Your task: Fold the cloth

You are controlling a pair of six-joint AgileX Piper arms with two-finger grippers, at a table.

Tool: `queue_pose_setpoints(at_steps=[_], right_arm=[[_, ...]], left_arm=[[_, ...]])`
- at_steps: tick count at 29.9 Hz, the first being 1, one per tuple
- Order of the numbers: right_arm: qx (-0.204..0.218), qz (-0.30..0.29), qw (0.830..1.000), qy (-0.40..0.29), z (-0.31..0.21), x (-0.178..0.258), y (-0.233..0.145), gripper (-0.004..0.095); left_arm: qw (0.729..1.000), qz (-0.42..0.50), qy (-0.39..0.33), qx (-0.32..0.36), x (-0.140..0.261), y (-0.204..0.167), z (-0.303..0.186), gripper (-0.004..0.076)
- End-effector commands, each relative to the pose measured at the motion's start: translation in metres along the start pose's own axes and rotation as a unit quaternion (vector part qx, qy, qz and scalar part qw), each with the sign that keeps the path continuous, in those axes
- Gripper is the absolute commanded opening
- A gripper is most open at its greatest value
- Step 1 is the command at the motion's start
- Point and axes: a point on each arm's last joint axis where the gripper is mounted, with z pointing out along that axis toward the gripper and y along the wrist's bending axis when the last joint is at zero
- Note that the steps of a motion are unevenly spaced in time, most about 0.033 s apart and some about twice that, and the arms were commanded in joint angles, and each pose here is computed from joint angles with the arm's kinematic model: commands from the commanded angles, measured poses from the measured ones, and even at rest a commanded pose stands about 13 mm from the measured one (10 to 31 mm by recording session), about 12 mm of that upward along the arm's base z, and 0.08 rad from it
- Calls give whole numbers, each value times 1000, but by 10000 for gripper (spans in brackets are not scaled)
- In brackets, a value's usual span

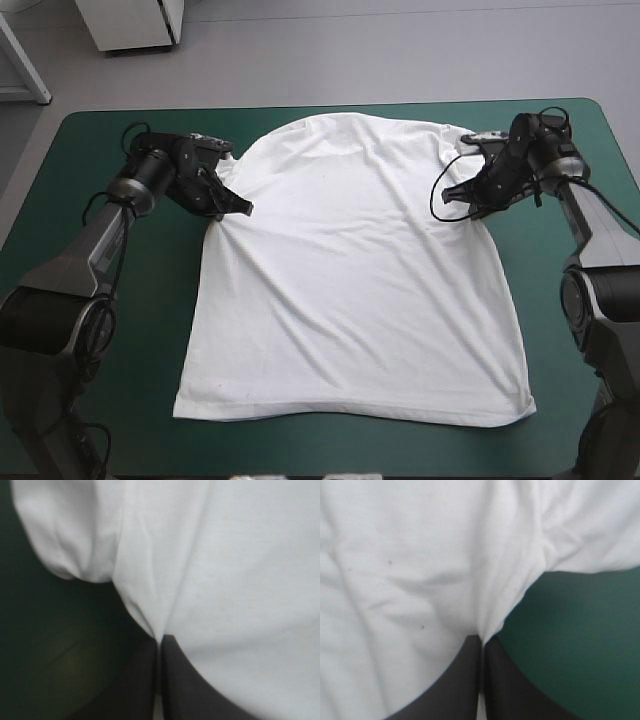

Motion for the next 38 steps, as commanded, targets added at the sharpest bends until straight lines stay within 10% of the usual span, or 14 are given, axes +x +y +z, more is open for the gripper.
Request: queue_pose_setpoints(at_steps=[1, 14, 23, 38], right_arm=[[4, -18, 996, -92, -78, 1, 14, -13], [28, -42, 973, -225, -204, 48, 40, -13], [34, -67, 918, -390, -314, 105, 68, -13], [43, -63, 881, -466, -313, 60, 61, -17]], left_arm=[[996, 7, -86, -17, -3, -2, -72, -9], [964, 18, -257, -59, 46, -10, -221, -9], [914, 13, -404, -49, 91, -23, -304, -9], [862, 11, -502, -67, 42, -16, -300, -9]])
